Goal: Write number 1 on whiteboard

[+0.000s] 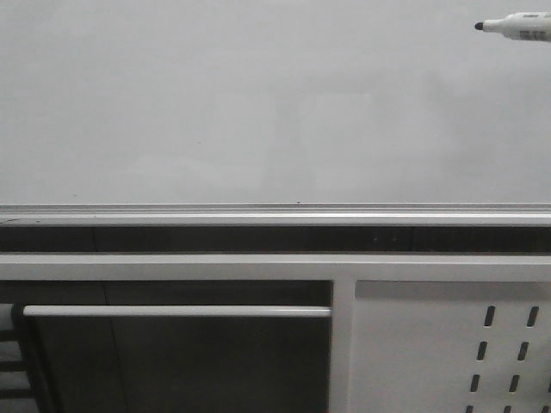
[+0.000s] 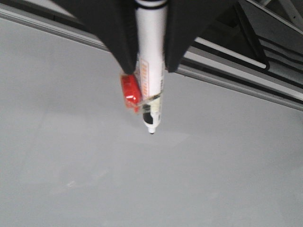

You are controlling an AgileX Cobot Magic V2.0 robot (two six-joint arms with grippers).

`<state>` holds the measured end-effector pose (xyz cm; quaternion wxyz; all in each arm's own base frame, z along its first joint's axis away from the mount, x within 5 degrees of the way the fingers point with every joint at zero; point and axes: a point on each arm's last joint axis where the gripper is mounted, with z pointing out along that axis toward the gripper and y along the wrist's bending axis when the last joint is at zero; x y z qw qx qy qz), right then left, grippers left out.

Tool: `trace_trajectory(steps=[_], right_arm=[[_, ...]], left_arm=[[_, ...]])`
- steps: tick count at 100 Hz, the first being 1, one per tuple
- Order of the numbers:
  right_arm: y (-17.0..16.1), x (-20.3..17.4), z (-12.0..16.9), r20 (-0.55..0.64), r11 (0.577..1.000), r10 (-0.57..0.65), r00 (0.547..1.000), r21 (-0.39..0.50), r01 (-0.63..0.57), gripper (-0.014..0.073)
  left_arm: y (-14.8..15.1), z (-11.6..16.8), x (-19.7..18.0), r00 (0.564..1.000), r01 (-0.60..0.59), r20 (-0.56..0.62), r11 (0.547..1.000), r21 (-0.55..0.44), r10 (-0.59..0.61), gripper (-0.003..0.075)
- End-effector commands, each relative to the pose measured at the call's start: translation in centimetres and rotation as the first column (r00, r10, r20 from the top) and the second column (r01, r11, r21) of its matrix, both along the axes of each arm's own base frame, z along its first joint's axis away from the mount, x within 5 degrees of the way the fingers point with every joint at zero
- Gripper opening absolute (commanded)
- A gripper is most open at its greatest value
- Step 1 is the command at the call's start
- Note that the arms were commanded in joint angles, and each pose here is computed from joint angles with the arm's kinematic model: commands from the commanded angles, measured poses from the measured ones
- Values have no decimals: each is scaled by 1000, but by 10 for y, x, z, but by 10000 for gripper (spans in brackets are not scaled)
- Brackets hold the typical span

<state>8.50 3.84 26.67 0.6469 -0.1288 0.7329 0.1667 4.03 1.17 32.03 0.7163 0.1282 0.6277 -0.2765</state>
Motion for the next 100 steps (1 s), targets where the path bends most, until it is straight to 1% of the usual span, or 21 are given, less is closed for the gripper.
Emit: trace_trajectory(steps=[1, 34, 42, 48, 49, 50, 55, 56, 57, 61, 63, 64, 72, 75, 82, 93, 100], right_arm=[[-3, 2, 13, 66, 999, -41, 997, 8, 41, -50], [-3, 2, 13, 73, 999, -36, 997, -15, 37, -50], [-3, 2, 12, 84, 998, -34, 996, -42, 38, -50], [-4, 2, 12, 78, 998, -39, 996, -37, 42, -50], [-4, 2, 12, 85, 997, -39, 996, -58, 43, -50], [-4, 2, 12, 75, 998, -44, 996, -33, 47, -50], [-5, 3, 12, 65, 998, -58, 996, -15, 59, -50], [-5, 3, 12, 75, 997, -57, 995, -42, 61, -50], [-5, 3, 12, 59, 998, -64, 996, -7, 64, -50], [-6, 3, 12, 49, 997, -76, 996, 18, 76, -50], [-7, 3, 12, 58, 997, -79, 995, 4, 79, -50], [-7, 3, 12, 44, 996, -84, 996, 41, 82, -50], [-7, 4, 15, 75, 994, -85, 993, 79, 79, -50], [-6, 3, 18, 104, 993, -81, 991, 90, 72, -50], [-4, 6, 19, 131, 994, -72, 989, 96, 60, -50], [0, 15, 9, 103, 995, -58, 993, 86, 50, -50], [7, 21, 3, 107, 996, -24, 994, 90, 14, -50]], left_arm=[[-1, 9, -2, 999, 25, 39, 1000, -12, -24, -18], [-1, 9, -2, 999, 24, 40, 1000, -12, -24, -18], [-1, 9, -2, 999, 24, 40, 1000, -12, -24, -18], [-1, 9, -2, 999, 24, 40, 1000, -12, -24, -18], [-1, 9, -2, 999, 24, 40, 1000, -12, -24, -18], [-1, 9, -2, 999, 24, 40, 1000, -12, -24, -18], [-1, 9, -2, 999, 24, 40, 1000, -12, -24, -18], [-1, 9, -2, 999, 24, 40, 1000, -12, -24, -18], [-1, 9, -2, 999, 24, 40, 1000, -12, -24, -18], [-1, 9, -2, 999, 24, 40, 1000, -12, -24, -18], [-1, 9, -2, 999, 24, 40, 1000, -12, -24, -18], [-1, 9, -2, 999, 24, 40, 1000, -12, -24, -18], [-1, 9, -2, 999, 24, 40, 1000, -12, -24, -18], [-1, 9, -2, 999, 24, 40, 1000, -12, -24, -18], [-1, 9, -2, 999, 24, 40, 1000, -12, -24, -18], [-1, 9, -2, 999, 24, 40, 1000, -12, -24, -18], [-1, 9, -2, 999, 24, 40, 1000, -12, -24, -18]])
